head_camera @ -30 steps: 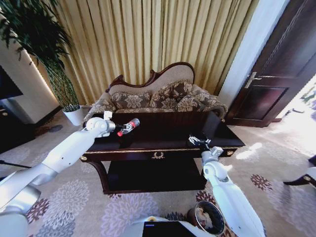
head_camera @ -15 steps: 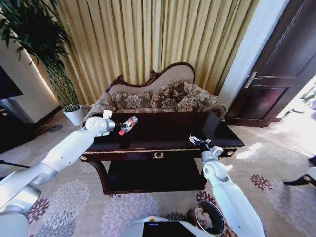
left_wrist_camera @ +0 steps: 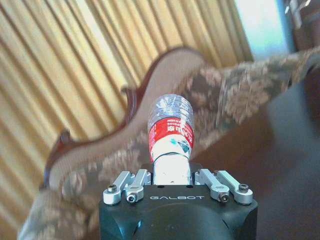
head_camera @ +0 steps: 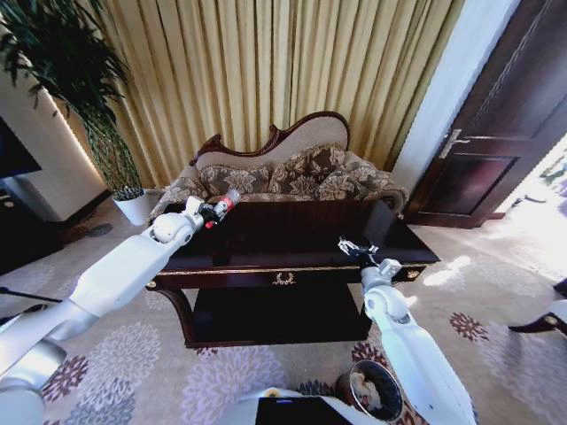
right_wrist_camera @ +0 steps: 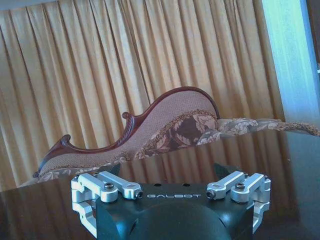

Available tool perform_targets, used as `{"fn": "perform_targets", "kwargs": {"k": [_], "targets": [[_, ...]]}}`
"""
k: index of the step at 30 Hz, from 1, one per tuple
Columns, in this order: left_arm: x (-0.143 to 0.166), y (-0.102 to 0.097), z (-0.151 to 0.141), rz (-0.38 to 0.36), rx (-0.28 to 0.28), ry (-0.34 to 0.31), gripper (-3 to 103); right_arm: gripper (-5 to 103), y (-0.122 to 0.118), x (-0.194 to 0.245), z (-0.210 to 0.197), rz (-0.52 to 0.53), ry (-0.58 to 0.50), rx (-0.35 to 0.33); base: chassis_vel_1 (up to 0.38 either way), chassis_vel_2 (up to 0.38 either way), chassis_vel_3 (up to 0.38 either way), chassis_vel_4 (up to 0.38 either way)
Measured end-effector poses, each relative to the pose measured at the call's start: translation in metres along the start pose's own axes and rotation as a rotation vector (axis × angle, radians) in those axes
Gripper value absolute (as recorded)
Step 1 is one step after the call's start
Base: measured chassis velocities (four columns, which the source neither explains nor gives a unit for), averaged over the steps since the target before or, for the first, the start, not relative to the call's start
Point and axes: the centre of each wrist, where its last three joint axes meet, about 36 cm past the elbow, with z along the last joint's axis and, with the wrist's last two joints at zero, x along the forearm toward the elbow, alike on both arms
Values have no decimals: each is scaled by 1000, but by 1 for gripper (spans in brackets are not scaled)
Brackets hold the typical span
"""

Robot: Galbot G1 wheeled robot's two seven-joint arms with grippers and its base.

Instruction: Move to the front of the table and place the trash on the table into the trash bin.

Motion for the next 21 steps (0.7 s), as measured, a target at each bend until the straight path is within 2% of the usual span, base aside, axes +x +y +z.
{"fn": "perform_targets", "kwargs": {"k": [1, 5, 6, 9, 10, 14, 19, 21], "targets": [[0, 0, 0, 0, 0, 0, 33, 100, 0, 0, 0, 0, 0, 0, 0, 0, 0, 0], [2, -2, -1, 32, -18, -135, 33, 100, 5, 2, -10, -19, -10, -1, 0, 0, 0, 0], [2, -2, -1, 32, -18, -135, 33, 100, 5, 2, -10, -19, -10, -1, 0, 0, 0, 0], [0, -15, -8, 66, -11, -199, 33, 100, 13, 4, -23, -42, -13, -12, 0, 0, 0, 0], [0, -15, -8, 66, -11, -199, 33, 100, 13, 4, -23, -42, -13, -12, 0, 0, 0, 0], [-3, -36, -18, 116, -5, -290, 33, 100, 21, 10, -38, -83, 6, -19, 0, 0, 0, 0], [-2, -51, -25, 171, -16, -337, 33, 100, 29, 13, -50, -130, 18, -37, 0, 0, 0, 0], [-2, -63, -33, 210, -28, -351, 33, 100, 33, 10, -61, -158, 9, -53, 0, 0, 0, 0]]}}
